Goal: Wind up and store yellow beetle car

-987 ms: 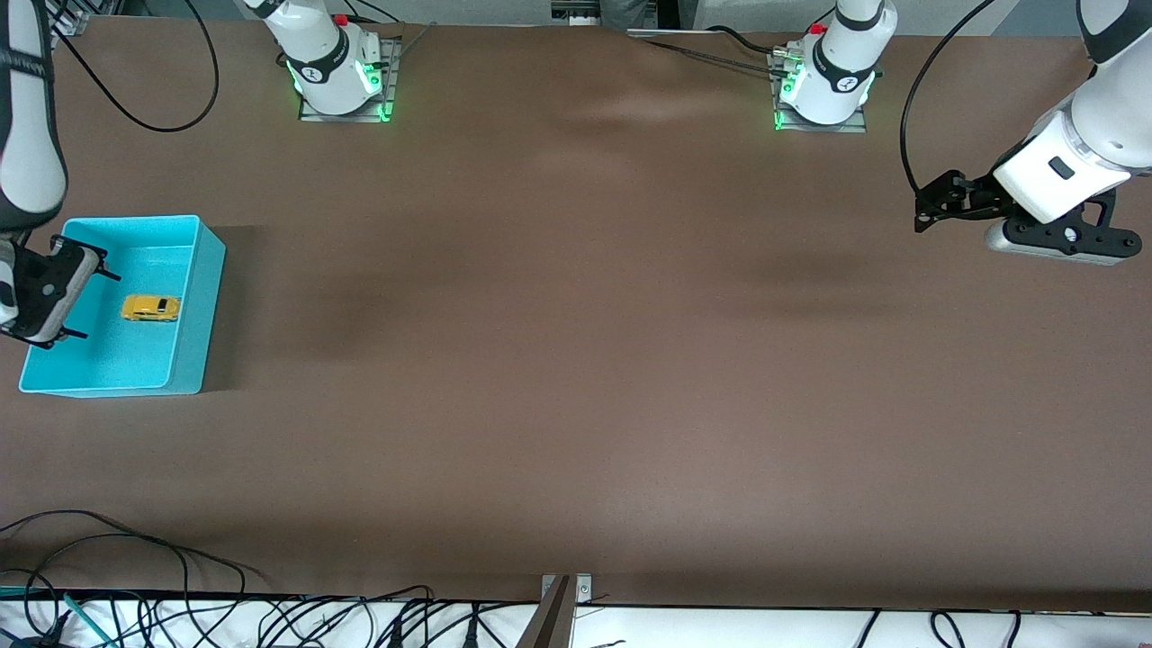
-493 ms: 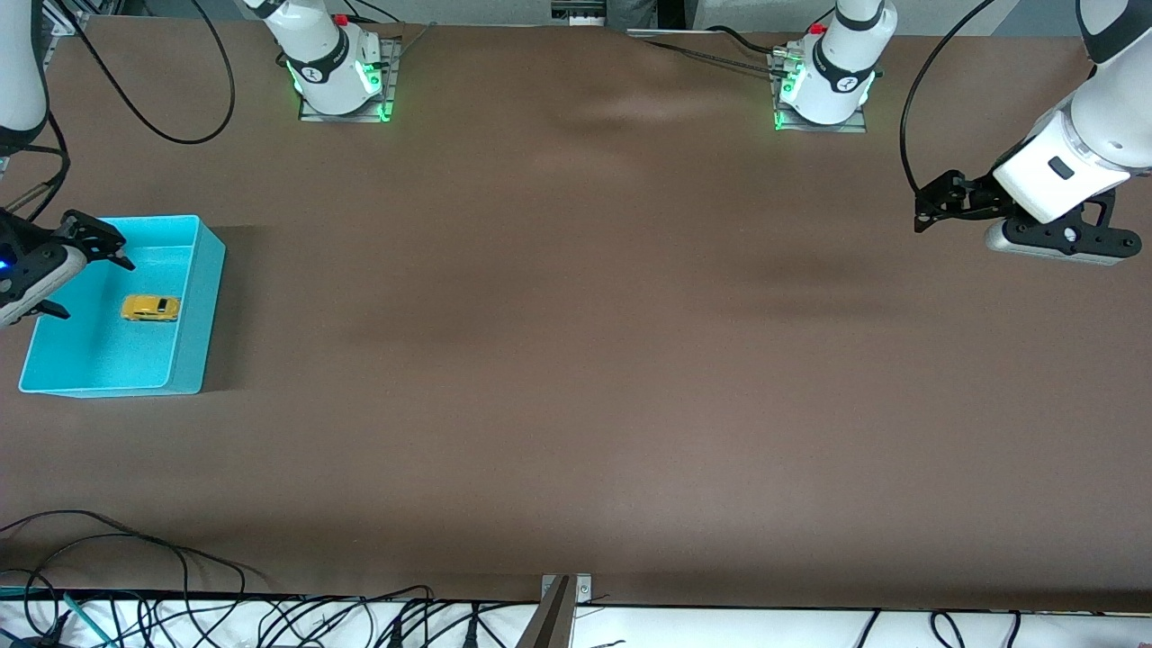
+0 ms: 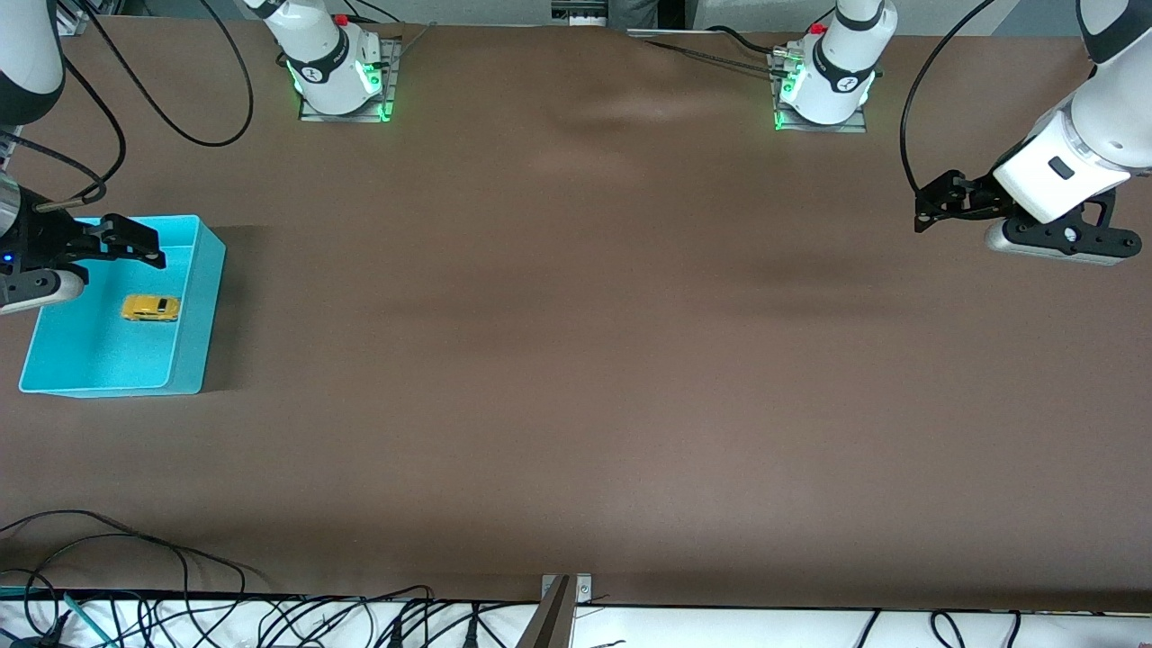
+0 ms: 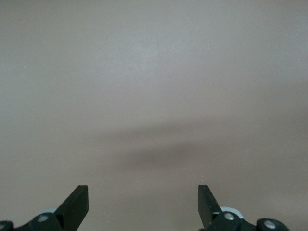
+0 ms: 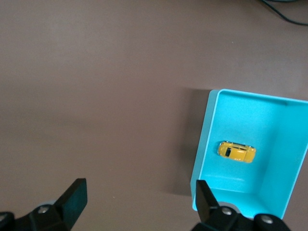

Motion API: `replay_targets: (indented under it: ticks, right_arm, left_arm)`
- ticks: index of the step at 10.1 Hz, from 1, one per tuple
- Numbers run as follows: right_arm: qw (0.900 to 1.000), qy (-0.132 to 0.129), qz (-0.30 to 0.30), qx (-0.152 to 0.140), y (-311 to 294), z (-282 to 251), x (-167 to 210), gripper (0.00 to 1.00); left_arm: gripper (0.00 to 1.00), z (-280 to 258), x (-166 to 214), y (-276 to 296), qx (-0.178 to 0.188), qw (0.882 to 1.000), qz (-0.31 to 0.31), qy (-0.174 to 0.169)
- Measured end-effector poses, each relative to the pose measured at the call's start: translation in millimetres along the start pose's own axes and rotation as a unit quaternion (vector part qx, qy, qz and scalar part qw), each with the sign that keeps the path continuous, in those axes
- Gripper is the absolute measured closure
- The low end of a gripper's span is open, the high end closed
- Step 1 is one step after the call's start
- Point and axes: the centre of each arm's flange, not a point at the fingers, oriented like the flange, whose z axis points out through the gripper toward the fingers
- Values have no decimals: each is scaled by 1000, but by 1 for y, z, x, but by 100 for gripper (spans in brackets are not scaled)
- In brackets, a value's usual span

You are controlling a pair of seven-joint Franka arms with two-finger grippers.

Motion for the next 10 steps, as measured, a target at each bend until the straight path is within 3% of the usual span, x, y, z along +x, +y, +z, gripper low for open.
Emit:
replay_targets:
  ticks: [3,10]
  right_arm:
    - [996,1,87,-1,-16,-2,2,0]
    - [995,-2,101,-1,-20,-7,0,0]
  left_arm:
    - [0,0,0,0,0,1000,0,0]
    - [0,0,0,0,0,1000,0,0]
